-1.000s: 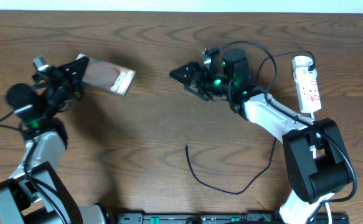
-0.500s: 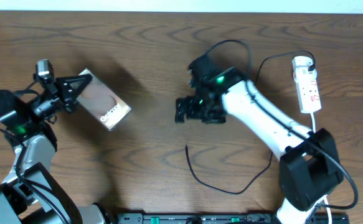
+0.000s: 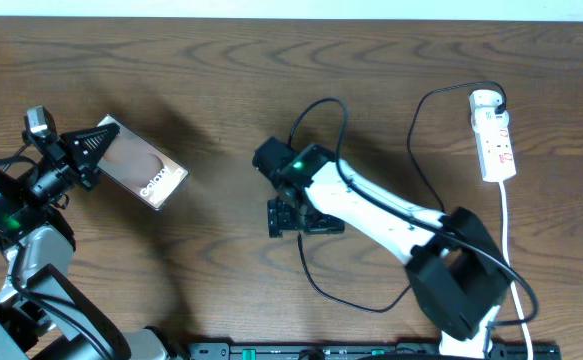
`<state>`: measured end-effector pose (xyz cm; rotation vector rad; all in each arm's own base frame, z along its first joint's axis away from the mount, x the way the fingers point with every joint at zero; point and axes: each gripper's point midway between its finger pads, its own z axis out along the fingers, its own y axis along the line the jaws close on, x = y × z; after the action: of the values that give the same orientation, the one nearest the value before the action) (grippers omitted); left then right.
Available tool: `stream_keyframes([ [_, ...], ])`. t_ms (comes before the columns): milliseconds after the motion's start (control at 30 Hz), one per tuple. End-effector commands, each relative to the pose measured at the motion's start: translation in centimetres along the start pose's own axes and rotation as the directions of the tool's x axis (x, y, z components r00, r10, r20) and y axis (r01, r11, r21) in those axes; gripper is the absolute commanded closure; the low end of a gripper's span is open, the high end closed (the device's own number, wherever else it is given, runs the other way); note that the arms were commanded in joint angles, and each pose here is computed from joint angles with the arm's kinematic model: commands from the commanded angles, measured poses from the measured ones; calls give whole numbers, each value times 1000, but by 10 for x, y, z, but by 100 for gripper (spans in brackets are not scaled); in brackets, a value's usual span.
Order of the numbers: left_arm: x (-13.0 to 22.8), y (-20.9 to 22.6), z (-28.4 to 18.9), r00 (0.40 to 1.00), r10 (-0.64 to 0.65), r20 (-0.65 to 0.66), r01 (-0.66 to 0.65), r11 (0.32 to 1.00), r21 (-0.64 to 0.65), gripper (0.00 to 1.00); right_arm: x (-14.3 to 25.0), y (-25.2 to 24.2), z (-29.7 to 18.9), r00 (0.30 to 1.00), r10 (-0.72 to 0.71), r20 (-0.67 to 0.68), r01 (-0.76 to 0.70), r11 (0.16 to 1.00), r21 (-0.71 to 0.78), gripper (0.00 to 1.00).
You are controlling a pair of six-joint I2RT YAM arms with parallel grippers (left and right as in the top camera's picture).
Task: Plug charger to phone and switch on socket
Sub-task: 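Move the right gripper down to the black cable's USB end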
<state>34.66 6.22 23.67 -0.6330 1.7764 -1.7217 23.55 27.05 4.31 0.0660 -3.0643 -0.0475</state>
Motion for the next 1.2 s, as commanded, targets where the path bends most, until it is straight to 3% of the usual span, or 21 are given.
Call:
stream_keyframes([
  [0, -1, -15, -2, 998, 67, -18, -67, 998, 6, 93, 9, -3, 25, 999, 42, -25, -39, 996, 85, 12],
  [167, -1, -15, -2, 998, 68, -18, -68, 998, 6, 93, 17, -2, 40, 998, 42, -56, -35, 993, 116, 16],
  [300, -1, -15, -2, 998, 68, -18, -68, 998, 6, 93, 21, -2, 48, 995, 54, -83, -43, 991, 126, 39],
  [567, -1, -15, -2, 998, 68, -18, -68, 998, 6, 93, 22, -1, 50, 994, 60, -86, -49, 990, 131, 64],
  [1167, -1, -15, -2, 998, 68, -18, -68, 998, 6, 93, 26, -3, 60, 994, 61, -87, -50, 990, 128, 65],
])
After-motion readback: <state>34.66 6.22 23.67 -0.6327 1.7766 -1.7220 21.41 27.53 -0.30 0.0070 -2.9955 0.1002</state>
